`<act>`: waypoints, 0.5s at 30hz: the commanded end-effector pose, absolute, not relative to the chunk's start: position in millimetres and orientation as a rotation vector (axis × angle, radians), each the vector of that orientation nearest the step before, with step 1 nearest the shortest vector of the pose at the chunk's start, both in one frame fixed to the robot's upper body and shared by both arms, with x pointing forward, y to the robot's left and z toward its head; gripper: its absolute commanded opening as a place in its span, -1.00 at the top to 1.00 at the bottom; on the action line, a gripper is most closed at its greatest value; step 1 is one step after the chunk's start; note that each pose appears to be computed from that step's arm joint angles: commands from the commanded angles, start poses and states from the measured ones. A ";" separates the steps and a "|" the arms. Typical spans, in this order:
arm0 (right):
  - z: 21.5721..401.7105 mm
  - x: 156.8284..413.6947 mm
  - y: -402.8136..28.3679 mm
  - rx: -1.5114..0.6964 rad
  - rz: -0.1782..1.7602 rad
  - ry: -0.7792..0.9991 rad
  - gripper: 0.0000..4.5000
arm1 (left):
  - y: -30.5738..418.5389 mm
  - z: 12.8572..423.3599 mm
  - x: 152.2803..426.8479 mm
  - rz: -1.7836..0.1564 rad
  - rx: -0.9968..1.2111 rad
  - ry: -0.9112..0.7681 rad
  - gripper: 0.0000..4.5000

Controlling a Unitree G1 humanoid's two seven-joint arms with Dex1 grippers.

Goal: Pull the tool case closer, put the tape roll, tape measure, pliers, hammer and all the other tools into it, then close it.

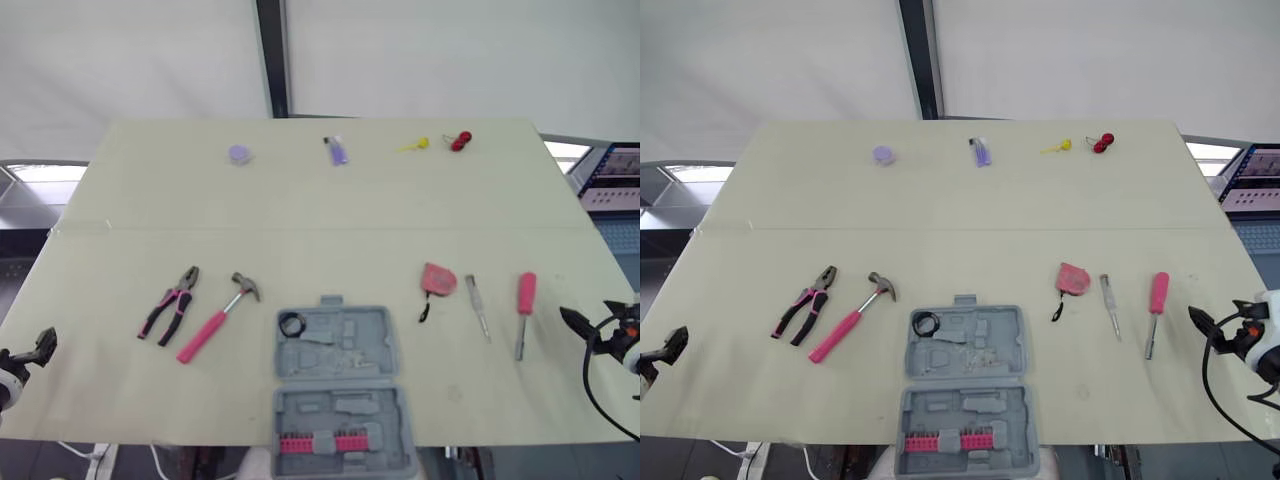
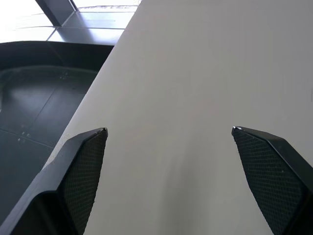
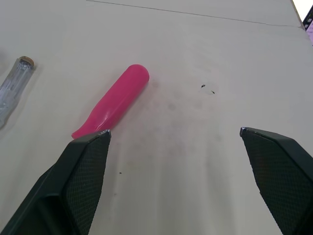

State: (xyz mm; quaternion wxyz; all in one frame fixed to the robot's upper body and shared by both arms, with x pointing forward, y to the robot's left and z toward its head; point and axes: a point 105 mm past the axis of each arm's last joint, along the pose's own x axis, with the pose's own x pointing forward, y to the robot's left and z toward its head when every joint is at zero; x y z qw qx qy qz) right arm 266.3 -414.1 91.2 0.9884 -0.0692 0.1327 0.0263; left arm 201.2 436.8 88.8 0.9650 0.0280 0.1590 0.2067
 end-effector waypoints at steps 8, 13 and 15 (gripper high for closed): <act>133.2 277.2 -375.4 -0.134 0.166 0.135 -1.00 | 406.8 123.0 235.5 0.254 0.087 0.213 -0.94; 145.6 285.8 -300.4 -0.134 0.313 0.143 -1.00 | 320.5 153.5 279.2 -0.149 0.090 0.119 -0.94; 148.9 285.3 -272.9 -0.097 0.343 0.154 -1.00 | 275.3 162.2 289.3 -0.352 0.086 0.096 -0.94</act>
